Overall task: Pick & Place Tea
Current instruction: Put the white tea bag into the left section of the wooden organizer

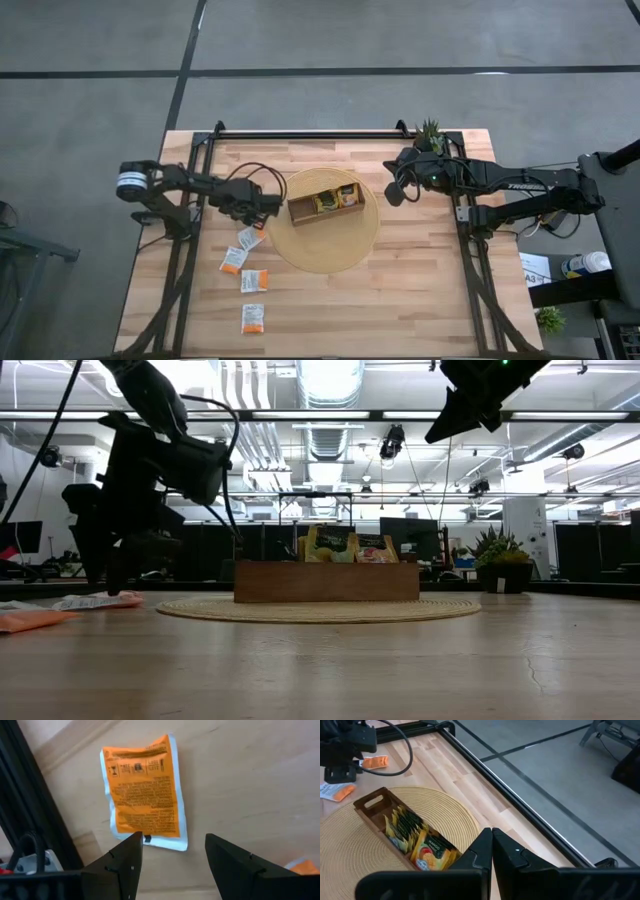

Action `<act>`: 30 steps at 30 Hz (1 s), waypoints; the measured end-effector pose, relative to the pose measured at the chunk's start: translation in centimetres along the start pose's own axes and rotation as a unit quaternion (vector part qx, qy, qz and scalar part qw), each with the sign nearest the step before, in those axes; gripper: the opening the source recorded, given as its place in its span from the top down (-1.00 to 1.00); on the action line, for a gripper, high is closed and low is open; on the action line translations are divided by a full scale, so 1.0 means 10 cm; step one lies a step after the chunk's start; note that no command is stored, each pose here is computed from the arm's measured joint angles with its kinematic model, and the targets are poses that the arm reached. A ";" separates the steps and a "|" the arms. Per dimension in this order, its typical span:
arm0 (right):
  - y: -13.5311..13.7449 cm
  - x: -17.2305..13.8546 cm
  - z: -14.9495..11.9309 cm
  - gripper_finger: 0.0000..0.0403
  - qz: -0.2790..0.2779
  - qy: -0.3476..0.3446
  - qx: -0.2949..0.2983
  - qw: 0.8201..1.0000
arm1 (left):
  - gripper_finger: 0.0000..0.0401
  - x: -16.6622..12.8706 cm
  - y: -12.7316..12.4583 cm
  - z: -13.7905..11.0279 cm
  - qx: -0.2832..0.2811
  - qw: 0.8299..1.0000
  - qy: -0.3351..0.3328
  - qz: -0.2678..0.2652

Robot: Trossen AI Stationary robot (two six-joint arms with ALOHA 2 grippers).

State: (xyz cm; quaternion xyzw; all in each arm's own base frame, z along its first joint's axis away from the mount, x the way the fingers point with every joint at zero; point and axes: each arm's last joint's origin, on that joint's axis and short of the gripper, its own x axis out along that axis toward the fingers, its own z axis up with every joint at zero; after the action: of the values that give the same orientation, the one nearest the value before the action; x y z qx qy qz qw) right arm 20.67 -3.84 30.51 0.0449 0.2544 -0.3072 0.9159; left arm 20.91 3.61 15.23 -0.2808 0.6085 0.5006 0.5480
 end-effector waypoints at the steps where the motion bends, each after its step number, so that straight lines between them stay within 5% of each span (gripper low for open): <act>1: 0.00 0.00 0.00 0.96 0.000 0.000 0.003 1.000 | -0.04 0.00 0.01 0.01 -0.005 1.000 0.005 -0.003; 21: -0.01 -0.08 0.15 0.96 0.010 -0.020 0.020 1.000 | -0.04 -0.04 0.14 0.12 -0.082 0.994 0.027 -0.074; 30: -0.01 -0.11 0.20 0.96 0.012 -0.028 0.014 0.999 | -0.04 0.01 0.35 0.05 -0.165 0.978 0.025 -0.129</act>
State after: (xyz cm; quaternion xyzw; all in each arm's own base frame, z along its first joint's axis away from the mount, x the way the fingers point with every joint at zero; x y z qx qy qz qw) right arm 20.72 -3.81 32.80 0.0519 0.2240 -0.3012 0.9254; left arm 17.93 5.32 16.26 -0.4557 0.4900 0.5119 0.5386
